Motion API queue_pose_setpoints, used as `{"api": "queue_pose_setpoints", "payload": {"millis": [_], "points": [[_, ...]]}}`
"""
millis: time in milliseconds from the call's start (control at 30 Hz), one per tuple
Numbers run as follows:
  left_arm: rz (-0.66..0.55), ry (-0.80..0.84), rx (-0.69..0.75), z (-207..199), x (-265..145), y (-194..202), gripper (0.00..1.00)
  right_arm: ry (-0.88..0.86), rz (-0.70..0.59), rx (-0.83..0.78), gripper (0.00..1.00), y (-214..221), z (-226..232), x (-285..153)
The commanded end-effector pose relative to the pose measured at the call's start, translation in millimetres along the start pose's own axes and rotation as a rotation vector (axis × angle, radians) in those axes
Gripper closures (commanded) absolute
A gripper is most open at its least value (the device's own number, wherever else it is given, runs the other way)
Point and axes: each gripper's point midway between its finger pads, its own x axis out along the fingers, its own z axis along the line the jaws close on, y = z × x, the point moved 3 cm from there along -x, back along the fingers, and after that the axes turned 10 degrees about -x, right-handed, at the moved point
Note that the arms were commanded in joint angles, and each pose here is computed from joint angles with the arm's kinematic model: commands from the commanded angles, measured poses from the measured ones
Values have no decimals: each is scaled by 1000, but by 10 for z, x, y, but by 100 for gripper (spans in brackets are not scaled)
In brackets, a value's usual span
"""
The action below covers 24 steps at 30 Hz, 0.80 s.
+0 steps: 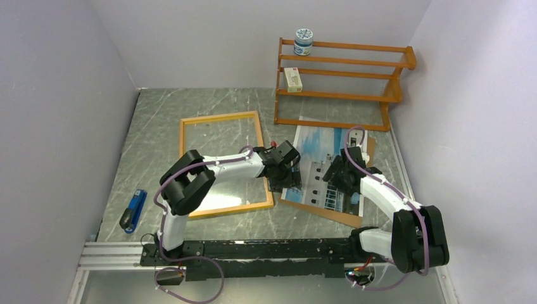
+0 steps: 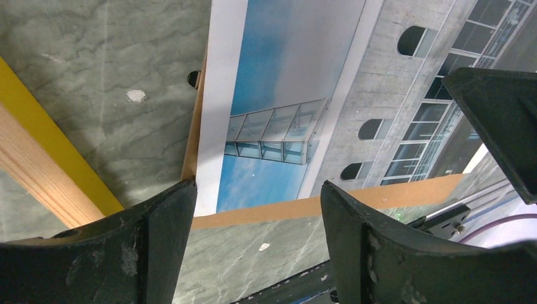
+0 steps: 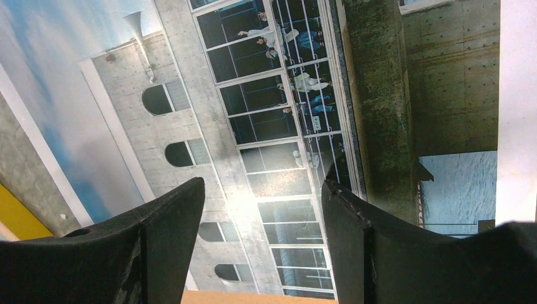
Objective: Put the photo into the frame
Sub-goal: Pick up the photo at the center of the board.
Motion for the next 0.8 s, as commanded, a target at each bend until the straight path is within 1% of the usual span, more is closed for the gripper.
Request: {"api": "queue_pose_setpoints", "payload": {"millis": [0,200,333,433,500,600,633,767], "points": [[-58,-7,4,-39,-114,-67,22,33,158,1,28,423,-156,98],[-46,-39,9,-7,-114,-17,18,37,162,5,29,438,-162,111],[-33,-37,10,-15,-66,2,18,37,166,6,29,451,-166,124],[34,3,-7,-63,-23,104,21,37,168,5,29,451,-164,129],[57,35,-20,-112,-36,138,24,37,167,4,29,451,-166,127],[60,134,-33,-209,-118,165,26,39,169,3,29,453,-168,131],[44,171,-38,-249,-150,142,27,39,170,3,29,452,-167,135],[38,243,-46,-290,-221,132,30,39,173,-1,29,447,-161,144]]}}
